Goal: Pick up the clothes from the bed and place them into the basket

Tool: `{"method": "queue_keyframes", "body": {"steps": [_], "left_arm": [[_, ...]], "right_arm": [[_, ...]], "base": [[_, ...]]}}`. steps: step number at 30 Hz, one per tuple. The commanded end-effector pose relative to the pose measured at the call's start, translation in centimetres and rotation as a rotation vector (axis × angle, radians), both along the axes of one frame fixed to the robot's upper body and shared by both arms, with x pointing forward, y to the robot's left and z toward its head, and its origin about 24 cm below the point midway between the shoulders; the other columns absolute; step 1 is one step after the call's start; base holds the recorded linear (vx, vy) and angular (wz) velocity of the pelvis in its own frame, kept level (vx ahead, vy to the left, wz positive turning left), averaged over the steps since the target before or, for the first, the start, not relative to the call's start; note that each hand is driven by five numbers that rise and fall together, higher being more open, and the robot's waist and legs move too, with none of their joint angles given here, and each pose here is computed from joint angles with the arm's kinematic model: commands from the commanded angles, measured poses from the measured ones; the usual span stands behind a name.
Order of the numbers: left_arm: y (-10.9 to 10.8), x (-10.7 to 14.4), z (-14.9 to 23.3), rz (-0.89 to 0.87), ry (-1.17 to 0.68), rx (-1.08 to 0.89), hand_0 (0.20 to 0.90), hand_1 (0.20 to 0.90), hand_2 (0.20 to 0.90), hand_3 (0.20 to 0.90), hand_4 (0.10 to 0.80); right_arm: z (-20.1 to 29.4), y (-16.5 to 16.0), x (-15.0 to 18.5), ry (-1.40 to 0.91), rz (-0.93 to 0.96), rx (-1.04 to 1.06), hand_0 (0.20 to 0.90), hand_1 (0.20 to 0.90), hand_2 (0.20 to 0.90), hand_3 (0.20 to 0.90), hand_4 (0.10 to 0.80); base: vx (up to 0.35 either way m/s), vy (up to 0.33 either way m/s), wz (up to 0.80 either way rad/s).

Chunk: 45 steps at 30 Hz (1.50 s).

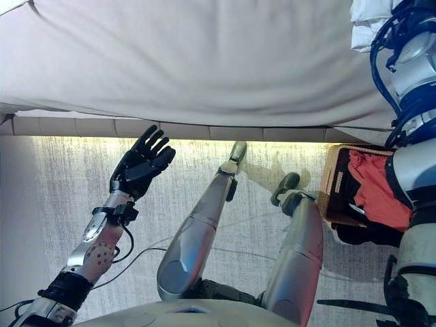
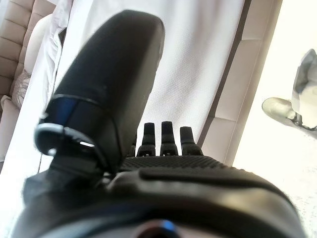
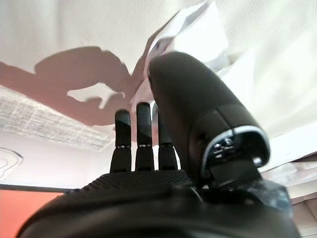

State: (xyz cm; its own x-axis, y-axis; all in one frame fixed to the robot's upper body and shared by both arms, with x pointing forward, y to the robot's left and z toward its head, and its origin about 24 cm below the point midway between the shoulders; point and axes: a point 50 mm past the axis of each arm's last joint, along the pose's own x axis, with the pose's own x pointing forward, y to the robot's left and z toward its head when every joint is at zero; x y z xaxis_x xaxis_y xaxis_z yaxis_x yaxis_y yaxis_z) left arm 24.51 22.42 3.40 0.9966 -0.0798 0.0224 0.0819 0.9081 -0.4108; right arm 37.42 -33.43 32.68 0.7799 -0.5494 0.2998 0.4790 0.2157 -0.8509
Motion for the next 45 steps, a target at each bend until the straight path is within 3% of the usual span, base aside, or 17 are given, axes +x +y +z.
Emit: {"method": "queue_keyframes", "body": {"steps": [1, 14, 29, 30, 38, 45], "left_arm": [[1.9, -0.8, 2.5, 0.045, -0.133, -0.002, 0.9, 0.9, 0.9, 0.9, 0.8], [2.3, -0.9, 0.7, 0.052, -0.076, -0.004, 0.9, 0.9, 0.9, 0.9, 0.8], [2.7, 0.0, -3.2, 0.143, 0.131, 0.093, 0.9, 0.9, 0.9, 0.9, 0.8], [2.6, 0.0, -3.3, 0.141, 0.14, 0.096, 0.9, 0.9, 0.9, 0.9, 0.8], [1.5, -0.1, -3.6, 0.046, 0.146, 0.15, 0.9, 0.9, 0.9, 0.9, 0.8], [-0.3, 1.6, -1.2, -0.105, 0.0, 0.194, 0.9, 0.9, 0.9, 0.9, 0.8]], "right_arm": [[2.7, -2.5, -2.4, -0.109, -0.05, -0.077, 0.3, 0.3, 0.3, 0.2, 0.1], [3.6, -3.9, -4.3, -0.185, 0.069, -0.078, 0.3, 0.3, 0.3, 0.2, 0.1], [-4.5, -4.6, -5.1, 0.05, 0.249, 0.011, 0.3, 0.3, 0.3, 0.2, 0.1], [-5.1, -4.7, -5.0, 0.062, 0.251, 0.037, 0.9, 0.9, 0.9, 0.9, 0.8], [-7.5, -4.5, -3.8, 0.092, 0.231, 0.159, 0.9, 0.9, 0.9, 0.9, 0.8], [-3.2, -3.0, -2.1, -0.067, 0.179, 0.134, 0.9, 0.9, 0.9, 0.9, 0.8]], "base": [[-0.01, 0.048, -0.05], [0.029, 0.081, -0.22], [0.126, 0.019, -0.26], [0.109, -0.041, -0.25], [0.048, -0.036, 0.04], [-0.185, -0.017, 0.28]]}}
